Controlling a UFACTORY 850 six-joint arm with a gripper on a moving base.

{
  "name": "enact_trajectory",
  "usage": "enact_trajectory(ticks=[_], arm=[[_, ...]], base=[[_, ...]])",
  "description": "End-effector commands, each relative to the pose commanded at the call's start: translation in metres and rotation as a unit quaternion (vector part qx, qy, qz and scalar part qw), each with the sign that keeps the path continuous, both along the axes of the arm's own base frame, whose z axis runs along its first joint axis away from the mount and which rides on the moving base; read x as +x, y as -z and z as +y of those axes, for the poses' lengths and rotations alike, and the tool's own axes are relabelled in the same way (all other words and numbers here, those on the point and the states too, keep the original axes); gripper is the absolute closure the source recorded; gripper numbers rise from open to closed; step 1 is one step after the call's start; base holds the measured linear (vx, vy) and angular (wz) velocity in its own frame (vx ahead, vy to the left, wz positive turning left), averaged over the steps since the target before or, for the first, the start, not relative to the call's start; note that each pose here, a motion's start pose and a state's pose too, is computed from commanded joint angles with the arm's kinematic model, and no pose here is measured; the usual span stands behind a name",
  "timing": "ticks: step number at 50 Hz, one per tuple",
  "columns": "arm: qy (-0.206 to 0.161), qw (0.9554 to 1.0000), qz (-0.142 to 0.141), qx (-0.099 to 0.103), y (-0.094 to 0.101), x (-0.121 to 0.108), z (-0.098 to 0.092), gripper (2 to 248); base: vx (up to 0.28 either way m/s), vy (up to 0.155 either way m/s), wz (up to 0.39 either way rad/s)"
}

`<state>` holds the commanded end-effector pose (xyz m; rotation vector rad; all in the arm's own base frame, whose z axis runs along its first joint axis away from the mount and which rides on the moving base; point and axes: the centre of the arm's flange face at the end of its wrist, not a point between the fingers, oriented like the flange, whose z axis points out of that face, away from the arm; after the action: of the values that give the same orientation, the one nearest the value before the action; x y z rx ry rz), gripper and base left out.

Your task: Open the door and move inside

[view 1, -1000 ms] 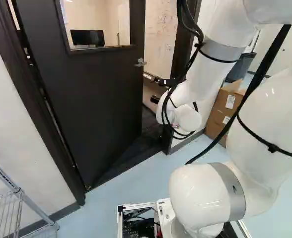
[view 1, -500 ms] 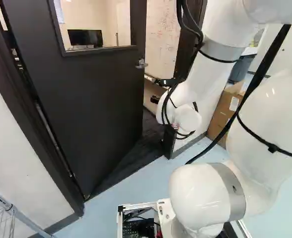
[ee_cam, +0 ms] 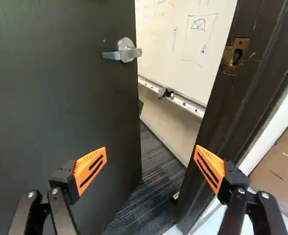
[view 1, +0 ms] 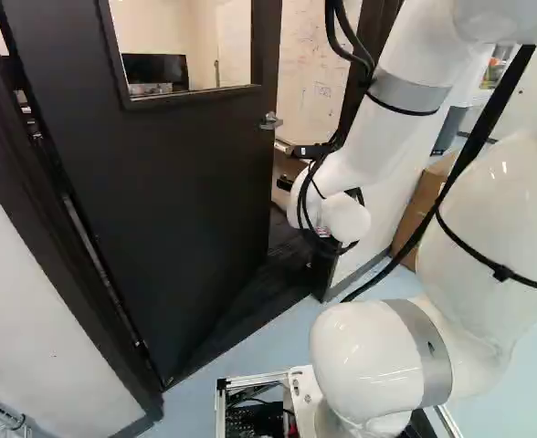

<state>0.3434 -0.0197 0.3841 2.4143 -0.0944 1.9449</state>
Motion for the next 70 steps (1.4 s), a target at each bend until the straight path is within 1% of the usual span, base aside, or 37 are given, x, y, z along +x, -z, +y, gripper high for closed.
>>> enact_trajectory(ticks=[25,55,70], arm=[[0.000,1.0000,0.000,0.000,0.0000,0.0000,0.0000,3],[-0.001,1.0000,0.000,0.000,0.0000,0.0000,0.0004,3],[-0.006,1.0000,0.000,0.001,-0.0001,0.0018,0.0058,3]], base=[[0.098,0.115,-0.027],[0.001,0.000,0.001],[0.000,0.000,0.000]])
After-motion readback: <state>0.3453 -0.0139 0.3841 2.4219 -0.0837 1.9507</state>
